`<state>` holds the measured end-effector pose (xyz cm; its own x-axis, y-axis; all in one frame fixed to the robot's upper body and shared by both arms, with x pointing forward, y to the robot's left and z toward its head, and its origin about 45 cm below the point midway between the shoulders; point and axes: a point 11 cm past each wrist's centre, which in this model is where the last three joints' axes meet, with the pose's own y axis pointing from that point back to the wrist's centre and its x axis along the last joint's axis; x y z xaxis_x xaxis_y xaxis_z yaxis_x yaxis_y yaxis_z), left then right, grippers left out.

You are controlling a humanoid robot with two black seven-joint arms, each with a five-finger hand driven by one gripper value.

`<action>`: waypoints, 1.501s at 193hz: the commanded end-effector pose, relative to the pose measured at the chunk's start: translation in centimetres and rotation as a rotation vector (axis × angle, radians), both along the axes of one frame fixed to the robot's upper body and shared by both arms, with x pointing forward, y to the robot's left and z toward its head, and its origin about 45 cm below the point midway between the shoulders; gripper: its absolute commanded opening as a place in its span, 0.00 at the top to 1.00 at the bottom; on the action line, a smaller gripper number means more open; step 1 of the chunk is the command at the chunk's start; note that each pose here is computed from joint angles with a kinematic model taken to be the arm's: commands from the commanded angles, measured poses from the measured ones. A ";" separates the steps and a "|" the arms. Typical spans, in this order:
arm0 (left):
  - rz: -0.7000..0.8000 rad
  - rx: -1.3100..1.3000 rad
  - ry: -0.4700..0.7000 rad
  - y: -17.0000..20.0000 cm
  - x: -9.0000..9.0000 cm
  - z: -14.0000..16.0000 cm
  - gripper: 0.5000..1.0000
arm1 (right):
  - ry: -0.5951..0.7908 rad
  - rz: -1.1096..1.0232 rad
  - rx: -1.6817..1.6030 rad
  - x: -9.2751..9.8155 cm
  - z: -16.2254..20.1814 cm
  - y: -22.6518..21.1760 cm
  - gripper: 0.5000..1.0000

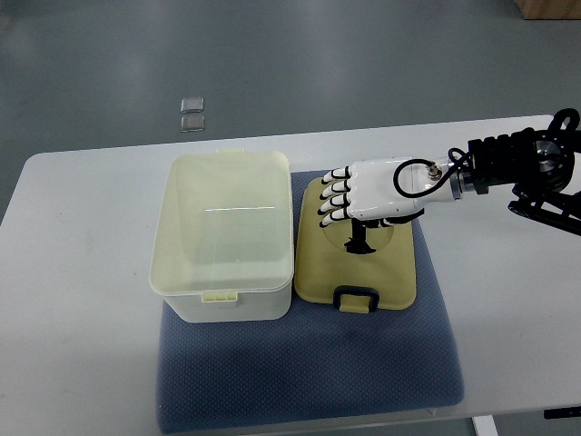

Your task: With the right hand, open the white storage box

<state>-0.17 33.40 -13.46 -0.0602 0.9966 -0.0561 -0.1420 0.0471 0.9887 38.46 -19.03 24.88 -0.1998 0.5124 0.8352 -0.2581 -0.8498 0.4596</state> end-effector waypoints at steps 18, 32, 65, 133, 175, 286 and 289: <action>0.001 0.000 -0.001 0.0 0.0 0.0 0.00 | -0.011 -0.016 0.012 0.4 0.7 -0.3 0.15; 0.000 0.000 0.000 0.0 0.0 0.0 0.00 | -0.045 -0.030 0.051 1.2 2.5 -0.1 0.16; 0.000 0.000 0.000 0.0 0.0 0.0 0.00 | -0.067 -0.146 0.148 4.0 9.0 0.8 0.19; 0.000 0.000 0.000 0.0 0.0 0.0 0.00 | 0.647 -0.337 1.073 7.4 20.4 -0.9 0.21; 0.000 0.000 0.000 0.0 0.0 0.0 0.00 | 0.931 -0.830 1.733 12.9 15.4 -7.1 0.21; -0.001 0.000 0.001 0.0 0.0 0.0 0.00 | 1.179 -1.332 1.989 12.3 0.7 -9.7 0.14; -0.001 0.000 0.001 0.0 0.0 0.0 0.00 | 1.183 -1.332 1.987 12.2 0.6 -9.6 0.14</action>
